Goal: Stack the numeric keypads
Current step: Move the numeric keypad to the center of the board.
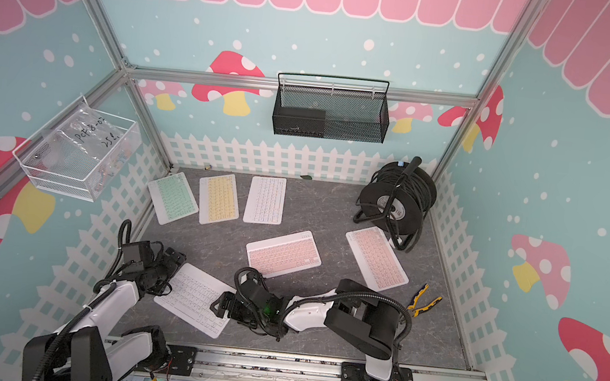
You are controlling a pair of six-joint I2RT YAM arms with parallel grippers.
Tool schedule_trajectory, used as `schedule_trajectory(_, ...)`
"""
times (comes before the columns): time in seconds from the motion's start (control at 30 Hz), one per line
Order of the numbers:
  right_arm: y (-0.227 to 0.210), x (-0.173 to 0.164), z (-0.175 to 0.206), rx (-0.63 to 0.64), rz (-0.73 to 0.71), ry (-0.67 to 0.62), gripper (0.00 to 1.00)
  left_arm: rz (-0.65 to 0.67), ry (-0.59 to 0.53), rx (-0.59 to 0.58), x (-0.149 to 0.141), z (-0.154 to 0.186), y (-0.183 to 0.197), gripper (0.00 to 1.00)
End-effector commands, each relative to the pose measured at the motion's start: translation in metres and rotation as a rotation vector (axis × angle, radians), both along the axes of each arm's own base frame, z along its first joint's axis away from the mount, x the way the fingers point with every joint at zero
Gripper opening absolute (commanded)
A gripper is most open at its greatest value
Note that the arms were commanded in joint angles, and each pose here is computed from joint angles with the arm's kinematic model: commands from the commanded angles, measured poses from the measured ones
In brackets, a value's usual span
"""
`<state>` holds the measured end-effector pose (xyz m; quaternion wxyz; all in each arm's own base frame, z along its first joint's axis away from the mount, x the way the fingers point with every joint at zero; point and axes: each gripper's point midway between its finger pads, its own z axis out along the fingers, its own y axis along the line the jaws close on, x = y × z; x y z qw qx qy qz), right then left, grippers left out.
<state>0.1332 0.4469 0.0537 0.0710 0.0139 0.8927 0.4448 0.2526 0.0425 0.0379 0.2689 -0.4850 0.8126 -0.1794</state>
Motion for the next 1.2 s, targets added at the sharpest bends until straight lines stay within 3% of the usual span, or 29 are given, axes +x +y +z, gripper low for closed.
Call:
schedule_trajectory(0.0, -0.059, 0.0, -0.058, -0.251, -0.079, 0.036, 0.99, -0.03, 0.172, -0.164, -0.046, -0.037, -0.036, 0.99)
schedule_trajectory(0.2, -0.065, 0.001, -0.059, -0.253, -0.082, 0.038, 0.99, -0.057, 0.154, -0.188, -0.056, -0.038, -0.061, 0.99)
schedule_trajectory(0.6, -0.046, 0.008, -0.044, -0.209, -0.06, 0.002, 0.99, -0.091, 0.148, -0.169, -0.054, -0.029, -0.067, 0.99)
schedule_trajectory(0.83, -0.077, 0.009, -0.053, -0.243, -0.117, 0.023, 0.99, -0.153, 0.152, -0.17, -0.065, -0.035, -0.082, 0.98)
schedule_trajectory(0.93, -0.088, 0.011, -0.054, -0.251, -0.136, 0.014, 0.99, -0.154, 0.11, -0.097, -0.059, -0.015, -0.072, 0.98)
schedule_trajectory(1.03, -0.091, 0.01, -0.052, -0.252, -0.134, 0.009, 0.99, -0.117, 0.079, 0.047, -0.051, 0.015, -0.049, 0.99)
schedule_trajectory(1.17, -0.088, 0.007, -0.053, -0.255, -0.115, 0.02, 0.99, -0.087, 0.189, 0.212, -0.053, 0.02, -0.02, 0.99)
